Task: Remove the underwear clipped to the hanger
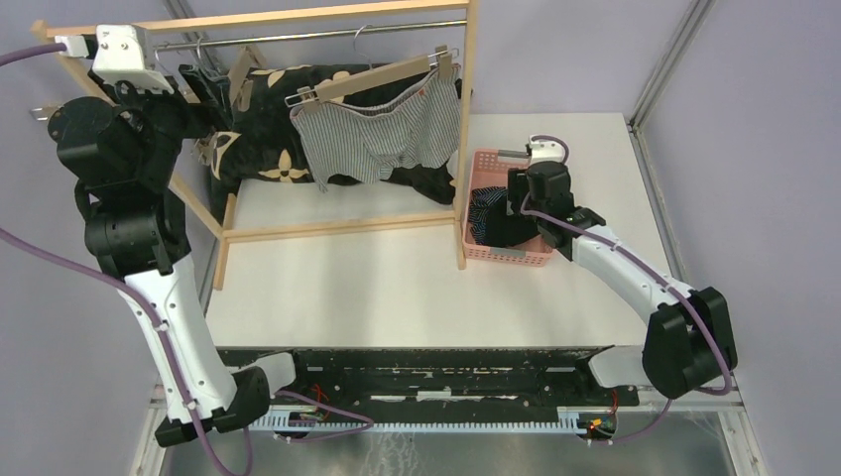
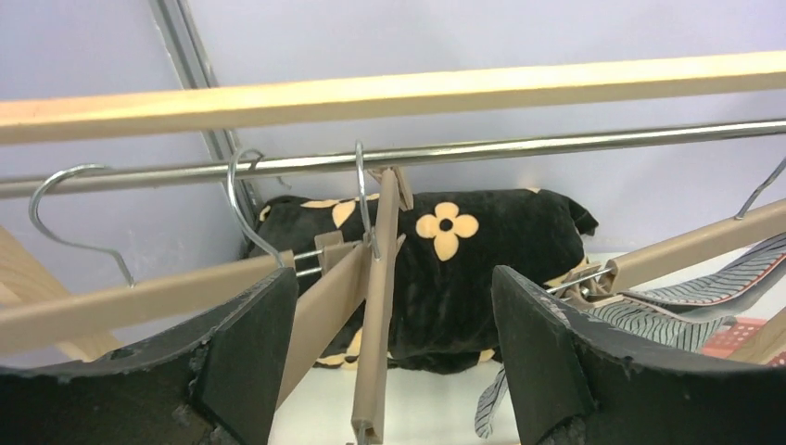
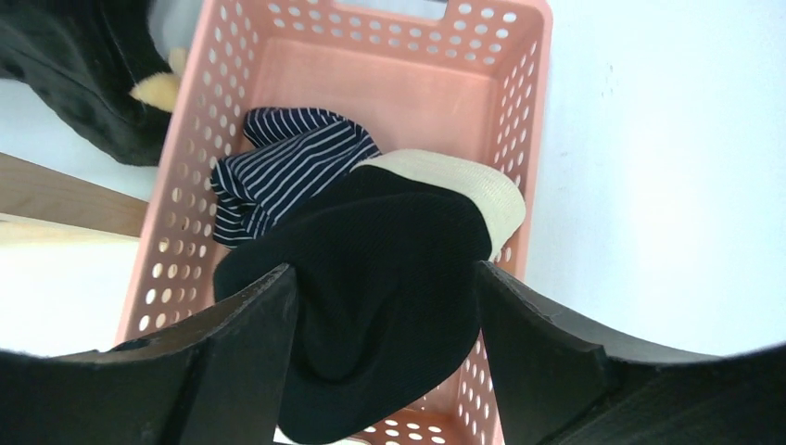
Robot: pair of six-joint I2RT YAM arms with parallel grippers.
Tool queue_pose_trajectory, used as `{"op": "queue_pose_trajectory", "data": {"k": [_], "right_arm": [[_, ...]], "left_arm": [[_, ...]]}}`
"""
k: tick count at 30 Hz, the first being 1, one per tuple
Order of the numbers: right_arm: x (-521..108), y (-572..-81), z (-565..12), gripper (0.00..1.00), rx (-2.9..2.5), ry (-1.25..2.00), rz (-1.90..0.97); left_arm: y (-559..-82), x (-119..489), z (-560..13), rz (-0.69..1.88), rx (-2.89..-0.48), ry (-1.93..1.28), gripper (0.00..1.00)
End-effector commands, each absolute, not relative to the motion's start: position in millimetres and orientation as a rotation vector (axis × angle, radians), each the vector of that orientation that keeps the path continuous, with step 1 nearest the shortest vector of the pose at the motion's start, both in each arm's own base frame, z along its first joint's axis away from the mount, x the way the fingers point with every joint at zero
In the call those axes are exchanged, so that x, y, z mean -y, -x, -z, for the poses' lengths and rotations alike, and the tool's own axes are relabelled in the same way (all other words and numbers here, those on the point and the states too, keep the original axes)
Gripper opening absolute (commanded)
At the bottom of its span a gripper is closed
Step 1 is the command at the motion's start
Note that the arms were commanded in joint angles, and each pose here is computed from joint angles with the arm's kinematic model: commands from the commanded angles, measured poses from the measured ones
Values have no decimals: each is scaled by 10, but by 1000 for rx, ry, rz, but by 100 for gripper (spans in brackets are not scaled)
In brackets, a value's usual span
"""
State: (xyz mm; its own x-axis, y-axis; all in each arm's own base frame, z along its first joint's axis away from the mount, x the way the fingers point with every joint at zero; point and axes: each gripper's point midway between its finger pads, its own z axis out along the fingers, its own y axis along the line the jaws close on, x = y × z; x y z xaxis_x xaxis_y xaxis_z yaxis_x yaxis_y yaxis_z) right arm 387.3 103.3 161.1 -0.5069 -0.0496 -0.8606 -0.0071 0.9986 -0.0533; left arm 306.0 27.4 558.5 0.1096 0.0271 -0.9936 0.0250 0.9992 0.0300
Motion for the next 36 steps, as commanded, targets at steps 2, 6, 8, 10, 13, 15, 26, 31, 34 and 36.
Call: {"op": "queue_pose_trajectory", "data": {"k": [2, 6, 8, 10, 13, 15, 26, 31, 34, 36], "right_arm": [[-1047, -3851, -2074, 77, -1978, 7, -23], [-1020, -3778, -2280, 78, -1916, 8, -43], [-1014, -3754, -2341, 78, -1901, 10, -48], [-1017, -3737, -2356, 78, -1896, 12, -55], [-1023, -3726, -2336, 78, -1902, 21, -58], [-1021, -3728, -2317, 78, -1906, 24, -53], [-1026, -3736, -2269, 78, -1916, 30, -49], [-1031, -3726, -2273, 77, -1916, 29, -54], [-1033, -3716, -2312, 77, -1907, 30, -60], [-1036, -3714, -2325, 77, -1904, 31, -63]], "left_arm": [[-2775, -325, -5912, -52, -1350, 14, 85], [-2687, -332, -6008, -70, -1306, 19, 86], [-2717, -332, -5980, -68, -1314, 14, 86], [-2825, -346, -5866, -55, -1348, 16, 86], [-2932, -281, -5730, -8, -1365, -13, 86], [-2978, -185, -5682, 43, -1345, -51, 86], [-2912, 534, -5866, 385, -1261, -375, 81], [-2921, 708, -5798, 512, -1276, -457, 80], [-2906, 778, -5743, 562, -1280, -493, 78], [-2924, 785, -5714, 572, -1285, -493, 78]]}}
